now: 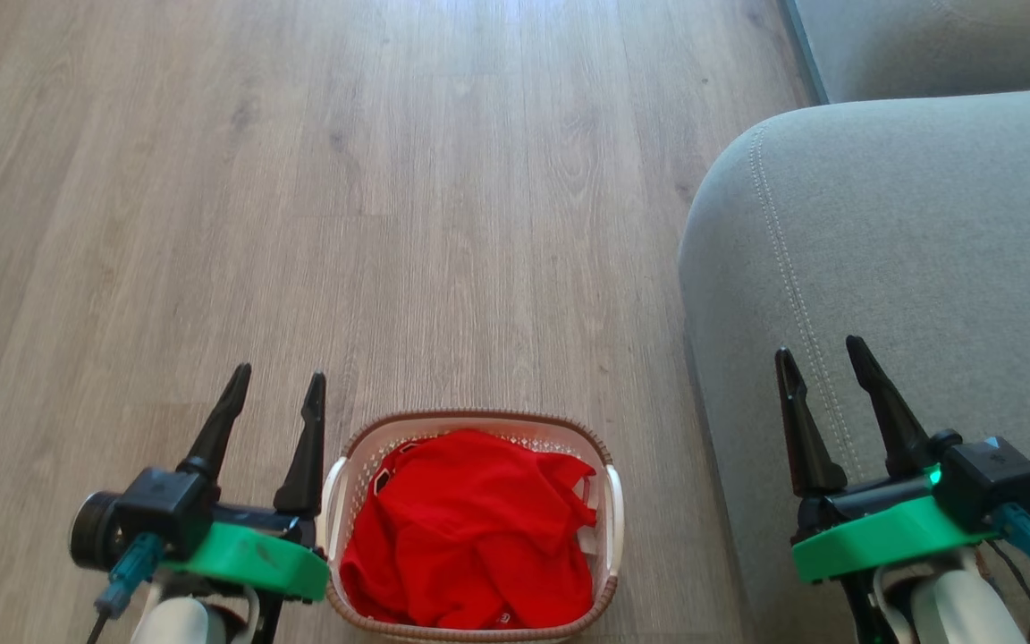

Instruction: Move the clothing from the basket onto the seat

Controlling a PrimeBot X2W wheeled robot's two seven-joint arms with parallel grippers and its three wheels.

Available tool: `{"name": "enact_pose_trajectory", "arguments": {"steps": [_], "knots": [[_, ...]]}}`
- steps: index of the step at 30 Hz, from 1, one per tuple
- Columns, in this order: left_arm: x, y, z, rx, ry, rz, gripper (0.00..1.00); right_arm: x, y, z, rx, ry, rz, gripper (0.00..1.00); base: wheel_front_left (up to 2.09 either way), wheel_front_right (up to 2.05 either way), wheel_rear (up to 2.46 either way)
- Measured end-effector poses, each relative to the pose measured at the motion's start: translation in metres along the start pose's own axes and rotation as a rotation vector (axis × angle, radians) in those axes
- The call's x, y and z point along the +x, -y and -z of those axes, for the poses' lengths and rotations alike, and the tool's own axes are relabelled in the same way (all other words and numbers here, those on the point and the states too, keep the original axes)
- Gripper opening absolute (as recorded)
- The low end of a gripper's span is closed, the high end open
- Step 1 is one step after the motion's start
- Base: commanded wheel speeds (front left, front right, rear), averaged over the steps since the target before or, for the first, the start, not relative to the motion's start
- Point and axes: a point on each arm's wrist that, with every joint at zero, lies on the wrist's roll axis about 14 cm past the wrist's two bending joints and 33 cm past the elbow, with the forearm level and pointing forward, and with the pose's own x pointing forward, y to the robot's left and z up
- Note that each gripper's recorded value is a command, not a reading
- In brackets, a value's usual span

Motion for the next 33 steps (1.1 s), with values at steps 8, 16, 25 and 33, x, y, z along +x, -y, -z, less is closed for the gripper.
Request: {"name": "enact_pose_trajectory", "arguments": {"steps": [8,16,25,33], "knots": [[0.001,0.0,0.001,0.0,-0.003,0.0,1.0,0.0,0.001,0.002,0.0,-0.006,0.001,1.0,0.0,0.0,0.0],[0.004,0.0,-0.001,-0.002,0.003,0.001,1.0,0.0,0.002,0.003,0.0,-0.009,0.005,1.0,0.0,0.0,0.0],[0.007,0.001,0.006,-0.006,-0.014,0.006,1.0,-0.001,0.006,0.007,0.0,-0.023,0.017,1.0,0.0,0.0,0.0],[0.014,0.004,0.017,-0.014,-0.046,0.02,1.0,-0.002,0.013,0.016,0.0,-0.047,0.039,1.0,0.0,0.0,0.0]]}}
